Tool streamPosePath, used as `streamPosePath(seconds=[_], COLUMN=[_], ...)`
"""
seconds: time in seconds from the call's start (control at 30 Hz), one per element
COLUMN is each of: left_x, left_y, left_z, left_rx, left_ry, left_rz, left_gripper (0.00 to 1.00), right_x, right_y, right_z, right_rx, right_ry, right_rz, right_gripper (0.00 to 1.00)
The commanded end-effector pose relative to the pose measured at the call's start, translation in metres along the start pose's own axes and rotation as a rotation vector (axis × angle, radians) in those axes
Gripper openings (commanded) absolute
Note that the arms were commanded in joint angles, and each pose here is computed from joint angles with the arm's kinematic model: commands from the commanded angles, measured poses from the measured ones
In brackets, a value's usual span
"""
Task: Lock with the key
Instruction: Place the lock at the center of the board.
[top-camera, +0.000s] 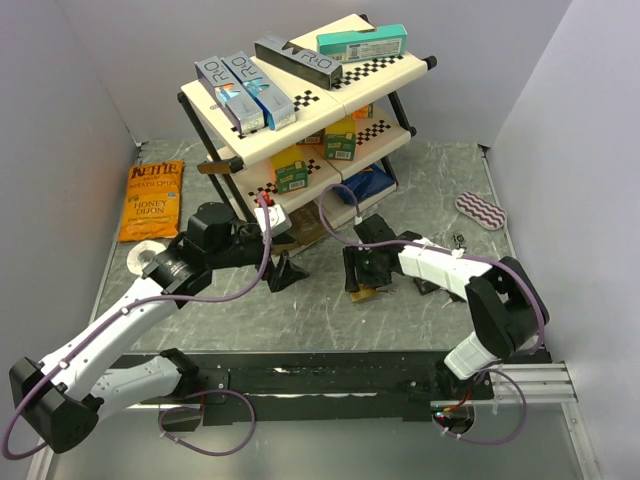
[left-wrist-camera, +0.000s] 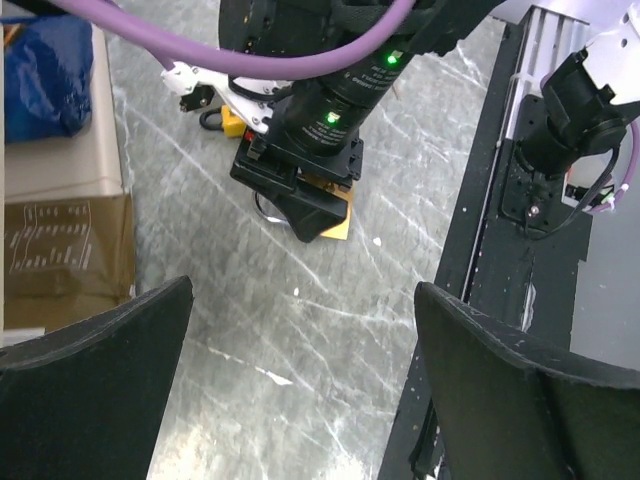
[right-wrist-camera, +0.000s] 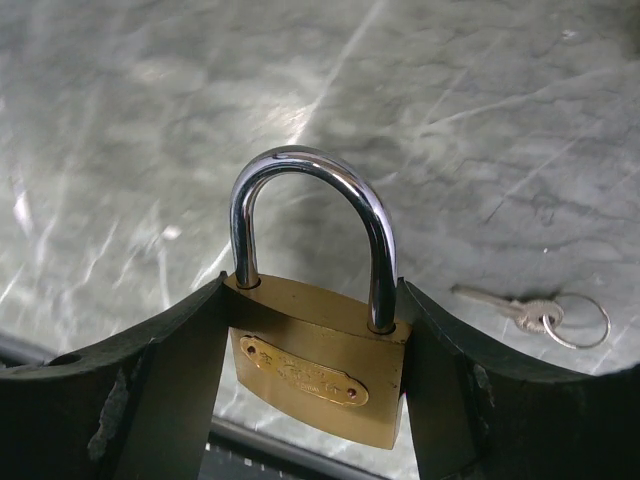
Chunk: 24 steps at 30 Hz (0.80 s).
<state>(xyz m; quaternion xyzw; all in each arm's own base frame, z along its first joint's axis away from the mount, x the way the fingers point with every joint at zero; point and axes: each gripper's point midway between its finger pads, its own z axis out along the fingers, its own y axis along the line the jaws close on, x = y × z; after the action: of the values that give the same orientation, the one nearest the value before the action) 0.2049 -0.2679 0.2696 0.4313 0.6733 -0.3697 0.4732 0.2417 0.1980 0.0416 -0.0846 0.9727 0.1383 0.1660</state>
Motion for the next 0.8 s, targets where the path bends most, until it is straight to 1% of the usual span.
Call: streamPosePath(seconds=[0.0, 0.13, 0.17, 0.2, 0.27, 0.33, 0.43, 0.47, 0.53, 0.57, 0.6, 0.67, 0.73, 0.77], left_x=[0.005, 0.014, 0.017, 0.021, 0.023, 0.023, 0.022, 0.022, 0.019, 0.018, 0.018, 0.017, 0.012, 0.013], left_y=[0.001, 0.003, 0.003, 0.003, 0.004, 0.005, 0.006, 0.006, 0.008, 0.007, 0.008, 0.008, 0.009, 0.009], left_z=[-0.009, -0.011, -0.011, -0.012, -0.013, -0.015, -0.018, -0.019, -0.021, -0.022, -0.023, -0.024, -0.026, -0.026], left_rx=[-0.023, -0.031, -0.031, -0.032, -0.034, -0.035, -0.04, -0.04, -0.041, -0.04, -0.042, -0.034, -0.035, -0.036], left_ry=[0.008, 0.032, 0.04, 0.052, 0.057, 0.054, 0.046, 0.045, 0.038, 0.034, 0.034, 0.031, 0.022, 0.026], left_rz=[-0.015, -0.035, -0.04, -0.05, -0.068, -0.082, -0.108, -0.118, -0.122, -0.156, -0.163, -0.173, -0.181, -0.187], left_gripper=[0.96, 0.96, 0.96, 0.96, 0.96, 0.96, 0.96, 0.96, 0.96, 0.96, 0.96, 0.96, 0.96, 0.96], right_x=[-0.037, -0.034, -0.033, -0.034, -0.032, -0.028, -0.028, -0.029, -0.031, -0.032, -0.035, -0.036, -0.036, -0.034], right_y=[0.012, 0.011, 0.011, 0.01, 0.006, 0.003, -0.001, -0.001, 0.003, 0.004, 0.006, 0.009, 0.011, 0.012], right_z=[0.002, 0.018, 0.019, 0.02, 0.023, 0.025, 0.024, 0.023, 0.02, 0.018, 0.015, 0.011, 0.007, 0.004], right_rx=[-0.018, -0.009, -0.009, -0.007, 0.0, 0.003, 0.003, 0.002, -0.015, -0.025, -0.03, -0.041, -0.049, -0.058], right_ry=[-0.131, -0.095, -0.09, -0.093, -0.077, -0.058, -0.061, -0.062, -0.065, -0.067, -0.08, -0.086, -0.091, -0.087], right_rz=[0.081, 0.113, 0.118, 0.119, 0.133, 0.149, 0.162, 0.162, 0.164, 0.155, 0.148, 0.148, 0.16, 0.165], right_gripper=[0.09, 0.19, 0.26, 0.42, 0.44, 0.49, 0.51, 0.58, 0.66, 0.73, 0.76, 0.85, 0.89, 0.94])
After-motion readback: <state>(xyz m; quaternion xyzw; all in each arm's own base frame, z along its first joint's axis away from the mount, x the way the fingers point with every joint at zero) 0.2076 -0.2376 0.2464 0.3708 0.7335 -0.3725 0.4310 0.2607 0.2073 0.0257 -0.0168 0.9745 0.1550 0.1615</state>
